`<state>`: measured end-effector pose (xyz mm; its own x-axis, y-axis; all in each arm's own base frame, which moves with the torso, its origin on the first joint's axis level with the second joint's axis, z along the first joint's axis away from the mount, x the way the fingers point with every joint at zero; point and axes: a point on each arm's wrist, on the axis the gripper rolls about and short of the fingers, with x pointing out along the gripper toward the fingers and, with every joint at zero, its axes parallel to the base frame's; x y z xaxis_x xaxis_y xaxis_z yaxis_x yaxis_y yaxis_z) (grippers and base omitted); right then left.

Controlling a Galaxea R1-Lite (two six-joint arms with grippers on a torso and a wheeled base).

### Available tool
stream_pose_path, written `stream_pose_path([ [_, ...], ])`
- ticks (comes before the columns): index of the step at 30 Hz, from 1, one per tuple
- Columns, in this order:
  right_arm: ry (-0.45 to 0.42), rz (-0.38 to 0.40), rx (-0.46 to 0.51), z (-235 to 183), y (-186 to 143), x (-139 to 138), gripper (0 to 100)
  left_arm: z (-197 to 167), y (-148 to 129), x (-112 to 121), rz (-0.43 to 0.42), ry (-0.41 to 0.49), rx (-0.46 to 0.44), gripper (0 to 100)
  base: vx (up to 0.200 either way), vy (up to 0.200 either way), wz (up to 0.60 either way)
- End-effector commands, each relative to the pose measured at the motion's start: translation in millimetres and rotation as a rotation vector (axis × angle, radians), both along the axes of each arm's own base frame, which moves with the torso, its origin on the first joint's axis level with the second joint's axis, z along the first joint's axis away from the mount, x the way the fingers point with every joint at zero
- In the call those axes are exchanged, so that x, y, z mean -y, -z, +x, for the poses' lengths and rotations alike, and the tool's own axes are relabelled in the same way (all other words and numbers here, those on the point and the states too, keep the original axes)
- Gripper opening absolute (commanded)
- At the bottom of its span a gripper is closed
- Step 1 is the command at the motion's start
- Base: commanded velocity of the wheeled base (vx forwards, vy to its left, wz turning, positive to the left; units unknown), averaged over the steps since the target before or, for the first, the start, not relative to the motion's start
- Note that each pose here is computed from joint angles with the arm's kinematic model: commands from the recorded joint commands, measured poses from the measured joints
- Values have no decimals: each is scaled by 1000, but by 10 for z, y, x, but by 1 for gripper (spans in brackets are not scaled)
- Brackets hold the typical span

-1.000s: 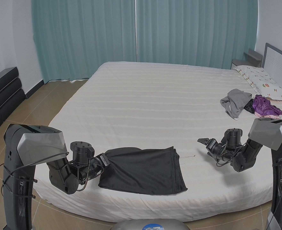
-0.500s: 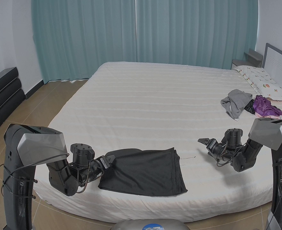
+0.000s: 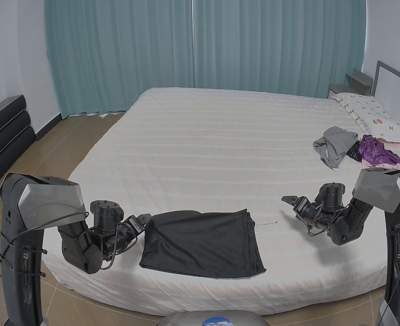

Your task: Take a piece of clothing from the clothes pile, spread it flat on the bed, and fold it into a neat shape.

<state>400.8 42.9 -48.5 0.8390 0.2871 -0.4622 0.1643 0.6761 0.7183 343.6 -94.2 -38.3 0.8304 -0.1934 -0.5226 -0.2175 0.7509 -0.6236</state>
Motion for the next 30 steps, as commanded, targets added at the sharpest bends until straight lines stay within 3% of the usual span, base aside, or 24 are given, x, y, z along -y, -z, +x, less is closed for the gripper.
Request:
stream_pose_path([
  [1, 16, -18, 1, -50, 30, -14, 100, -7, -75, -224, 0, -88, 3, 100, 0, 0, 0],
  [5, 44, -35, -10, -128, 2, 2, 100, -132, -200, -456, -56, -190, -16, 100, 0, 0, 0],
  [6, 102, -68, 19, -176, -121, 16, 100, -275, -271, -522, -78, -220, -36, 100, 0, 0, 0],
  [9, 171, -106, 78, -336, -380, 51, 100, -492, -390, -622, -82, -250, -38, 100, 0, 0, 0],
  [13, 173, -94, 156, -708, -779, 84, 100, -718, -573, -682, -95, -264, 15, 100, 0, 0, 0],
  [15, 169, -93, 195, -1025, -1008, 100, 100, -927, -729, -688, -98, -271, 58, 100, 0, 0, 0],
  [19, 151, -188, 294, -1608, -1324, 209, 100, -1216, -1151, -755, -94, -369, 253, 100, 0, 0, 0],
  [23, 154, -258, 402, -1937, -1540, 281, 100, -1452, -1388, -777, -82, -365, 356, 100, 0, 0, 0],
  [24, 159, -299, 486, -2147, -1699, 313, 100, -1699, -1540, -794, -45, -339, 433, 100, 0, 0, 0],
  [26, 161, -328, 546, -2305, -1809, 328, 100, -1847, -1680, -793, -31, -325, 506, 100, 0, 0, 0],
  [30, 159, -362, 603, -2499, -1918, 337, 100, -2203, -1848, -848, 73, -353, 573, 100, 0, 0, 0],
])
